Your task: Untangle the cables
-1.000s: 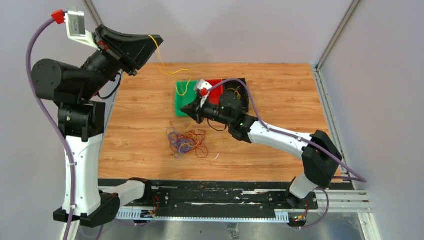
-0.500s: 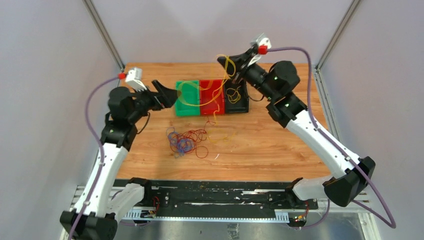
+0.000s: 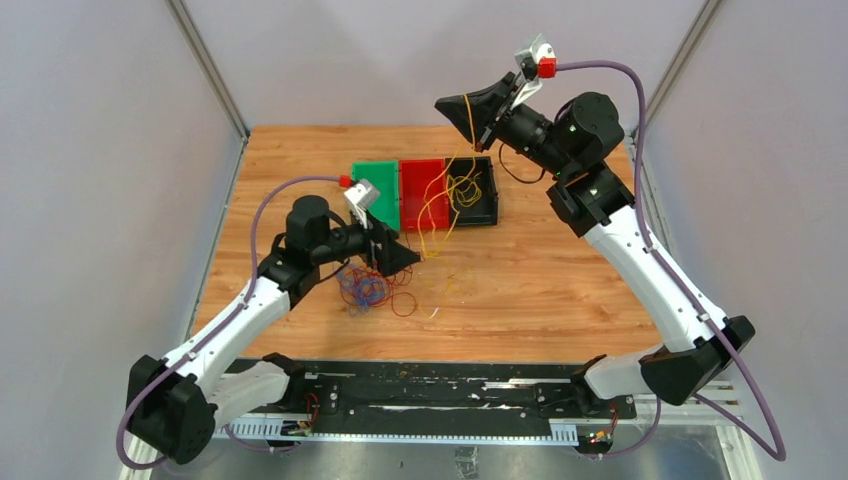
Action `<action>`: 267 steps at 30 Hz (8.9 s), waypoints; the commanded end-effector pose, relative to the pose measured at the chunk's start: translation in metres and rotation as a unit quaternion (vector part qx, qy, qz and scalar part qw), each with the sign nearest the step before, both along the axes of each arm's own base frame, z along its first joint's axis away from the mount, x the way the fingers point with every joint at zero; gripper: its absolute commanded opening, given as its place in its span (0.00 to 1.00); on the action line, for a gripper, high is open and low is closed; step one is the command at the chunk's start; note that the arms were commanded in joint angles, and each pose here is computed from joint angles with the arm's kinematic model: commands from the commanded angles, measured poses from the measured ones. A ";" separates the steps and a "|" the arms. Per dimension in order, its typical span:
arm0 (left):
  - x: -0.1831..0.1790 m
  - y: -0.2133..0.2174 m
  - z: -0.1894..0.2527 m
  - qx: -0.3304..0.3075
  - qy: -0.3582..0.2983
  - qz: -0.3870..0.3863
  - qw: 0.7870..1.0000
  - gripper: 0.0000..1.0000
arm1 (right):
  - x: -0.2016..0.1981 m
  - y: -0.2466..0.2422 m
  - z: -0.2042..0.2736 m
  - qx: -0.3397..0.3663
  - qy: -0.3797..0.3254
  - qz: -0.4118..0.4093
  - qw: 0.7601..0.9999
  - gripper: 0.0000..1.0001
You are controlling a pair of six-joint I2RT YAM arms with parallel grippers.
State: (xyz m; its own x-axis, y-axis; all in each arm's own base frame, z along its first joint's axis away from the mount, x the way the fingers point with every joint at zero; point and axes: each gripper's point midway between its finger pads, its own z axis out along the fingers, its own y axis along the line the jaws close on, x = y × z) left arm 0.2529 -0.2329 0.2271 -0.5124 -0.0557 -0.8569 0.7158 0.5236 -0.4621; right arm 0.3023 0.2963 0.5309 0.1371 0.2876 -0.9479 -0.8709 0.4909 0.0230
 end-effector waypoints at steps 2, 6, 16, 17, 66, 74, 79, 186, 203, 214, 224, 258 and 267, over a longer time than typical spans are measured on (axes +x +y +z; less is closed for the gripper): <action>-0.026 -0.036 -0.003 0.036 -0.144 -0.140 0.979 1.00 | -0.017 0.006 0.004 0.000 0.029 0.058 0.998 0.00; 0.000 -0.039 -0.010 0.063 -0.145 -0.107 0.982 1.00 | -0.032 0.009 0.013 0.004 0.034 0.095 0.995 0.00; 0.014 -0.064 -0.031 0.060 -0.116 -0.169 0.977 0.66 | -0.043 0.010 0.030 0.006 0.031 0.118 0.993 0.00; 0.013 -0.066 -0.031 0.058 -0.116 -0.176 0.976 0.57 | -0.041 0.009 0.032 0.006 0.029 0.114 0.993 0.00; 0.012 0.104 -0.022 0.151 0.012 0.332 0.931 1.00 | 0.161 -0.069 -0.104 -0.037 0.190 -0.036 0.980 0.00; 0.007 0.122 -0.023 0.159 0.007 0.367 0.917 1.00 | 0.184 -0.059 -0.059 -0.018 0.155 -0.045 0.987 0.00; 0.008 0.124 -0.024 0.162 0.006 0.373 0.914 1.00 | 0.172 -0.060 -0.015 0.003 0.129 -0.035 0.991 0.00; 0.010 0.128 -0.043 0.191 0.028 0.381 0.904 1.00 | 0.220 -0.102 -0.314 -0.263 0.245 -0.215 0.908 0.00; 0.014 0.126 -0.048 0.203 0.034 0.379 0.902 1.00 | 0.222 -0.085 -0.339 -0.328 0.230 -0.227 0.888 0.00; 0.012 0.130 -0.047 0.204 0.034 0.386 0.899 1.00 | 0.252 -0.062 -0.378 -0.322 0.275 -0.255 0.869 0.00; 0.014 0.129 -0.047 0.206 0.034 0.384 0.900 1.00 | 0.242 -0.069 -0.420 -0.349 0.302 -0.267 0.846 0.00; 0.012 0.128 -0.050 0.202 0.037 0.381 0.901 1.00 | 0.236 -0.063 -0.415 -0.355 0.304 -0.251 0.848 0.25; 0.012 0.129 -0.049 0.203 0.035 0.383 0.900 1.00 | 0.229 -0.061 -0.387 -0.350 0.287 -0.241 0.859 0.39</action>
